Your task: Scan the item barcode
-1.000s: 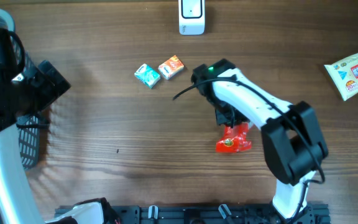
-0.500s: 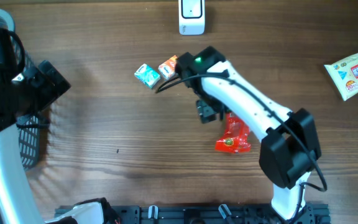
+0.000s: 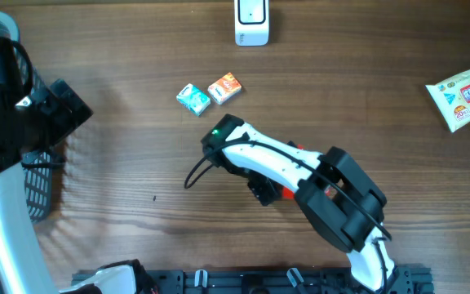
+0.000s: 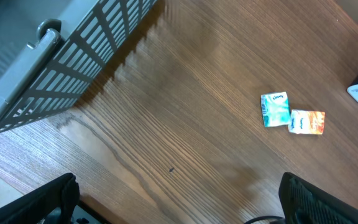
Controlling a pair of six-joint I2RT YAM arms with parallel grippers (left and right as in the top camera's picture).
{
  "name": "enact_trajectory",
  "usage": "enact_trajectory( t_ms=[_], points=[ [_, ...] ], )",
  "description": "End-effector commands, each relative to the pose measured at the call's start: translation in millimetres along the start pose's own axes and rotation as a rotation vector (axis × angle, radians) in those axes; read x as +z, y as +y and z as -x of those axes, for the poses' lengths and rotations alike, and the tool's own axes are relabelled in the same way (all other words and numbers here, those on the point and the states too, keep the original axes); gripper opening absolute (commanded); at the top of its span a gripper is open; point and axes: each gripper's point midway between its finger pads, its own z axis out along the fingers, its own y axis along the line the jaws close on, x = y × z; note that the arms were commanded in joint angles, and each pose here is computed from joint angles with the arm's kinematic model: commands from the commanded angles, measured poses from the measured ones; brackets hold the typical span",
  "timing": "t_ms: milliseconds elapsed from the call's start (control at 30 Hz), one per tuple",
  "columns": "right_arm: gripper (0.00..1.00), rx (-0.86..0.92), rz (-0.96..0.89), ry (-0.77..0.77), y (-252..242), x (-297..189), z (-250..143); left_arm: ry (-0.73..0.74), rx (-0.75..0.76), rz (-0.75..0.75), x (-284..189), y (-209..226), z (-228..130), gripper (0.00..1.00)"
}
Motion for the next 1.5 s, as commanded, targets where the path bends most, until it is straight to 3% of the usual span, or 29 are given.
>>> enact_trajectory(
  t_ms=[0,267,900,933,967,1033,1200,1467],
  points=[
    [1.00,0.027,-0.056,0.008,-6,14,9,-0.005,-0.011,-0.001,-1,1,2,1.00],
    [1.00,0.034,-0.036,-0.031,0,18,20,-0.005,-0.011,-0.001,-1,1,2,1.00],
    [1.00,0.117,0.043,0.088,-14,61,9,-0.005,-0.011,-0.001,-1,1,2,1.00],
    [0.98,0.122,0.044,0.087,-14,61,9,-0.005,-0.011,-0.001,-1,1,2,1.00],
    [0.84,0.121,0.043,0.087,-14,61,9,-0.005,-0.011,-0.001,-1,1,2,1.00],
    [0.68,0.120,0.041,0.094,-15,61,7,-0.005,-0.011,-0.001,-1,1,2,1.00],
    [0.60,0.108,0.033,0.115,-17,59,2,-0.005,-0.010,-0.001,-1,1,2,1.00],
    [0.27,0.114,0.037,0.104,-26,44,6,-0.005,-0.011,-0.001,-1,1,2,1.00]
  ],
)
